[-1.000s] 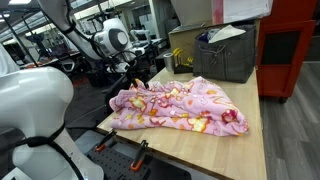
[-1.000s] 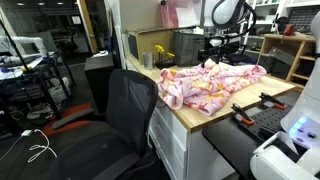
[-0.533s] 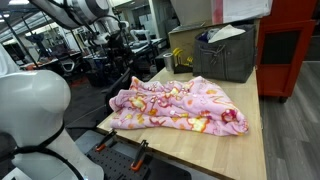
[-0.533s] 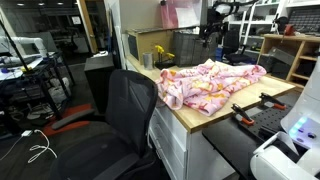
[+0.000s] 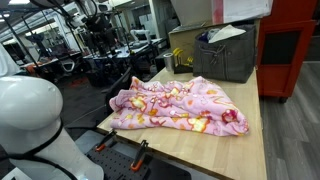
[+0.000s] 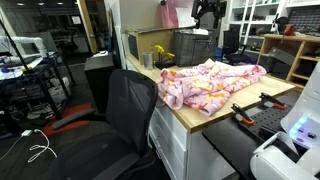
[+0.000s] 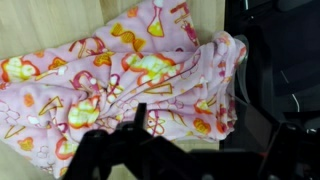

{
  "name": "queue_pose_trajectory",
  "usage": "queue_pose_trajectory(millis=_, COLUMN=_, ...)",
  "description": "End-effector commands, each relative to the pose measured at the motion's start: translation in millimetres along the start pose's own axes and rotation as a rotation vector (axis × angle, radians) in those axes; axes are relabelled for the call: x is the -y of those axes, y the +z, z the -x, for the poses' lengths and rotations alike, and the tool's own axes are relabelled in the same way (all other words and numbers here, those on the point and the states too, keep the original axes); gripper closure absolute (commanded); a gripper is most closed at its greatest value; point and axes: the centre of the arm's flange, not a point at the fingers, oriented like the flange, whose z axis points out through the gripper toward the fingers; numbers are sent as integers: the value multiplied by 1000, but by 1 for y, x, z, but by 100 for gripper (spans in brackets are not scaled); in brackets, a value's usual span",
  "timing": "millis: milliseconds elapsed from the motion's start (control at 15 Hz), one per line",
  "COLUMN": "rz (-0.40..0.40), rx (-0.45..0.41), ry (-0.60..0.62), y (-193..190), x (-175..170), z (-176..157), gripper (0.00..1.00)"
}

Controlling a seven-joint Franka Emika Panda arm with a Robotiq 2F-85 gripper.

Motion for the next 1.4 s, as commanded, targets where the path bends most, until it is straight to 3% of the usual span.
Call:
queue_pose_trajectory(millis=0, rz=-27, rx=17, ry=29, y=-20, x=5, z=-5, gripper=0)
queue_pose_trajectory(millis=1333, rz=-20, rx=-7, ry=30, y=-12, x=9, z=-3, gripper=0)
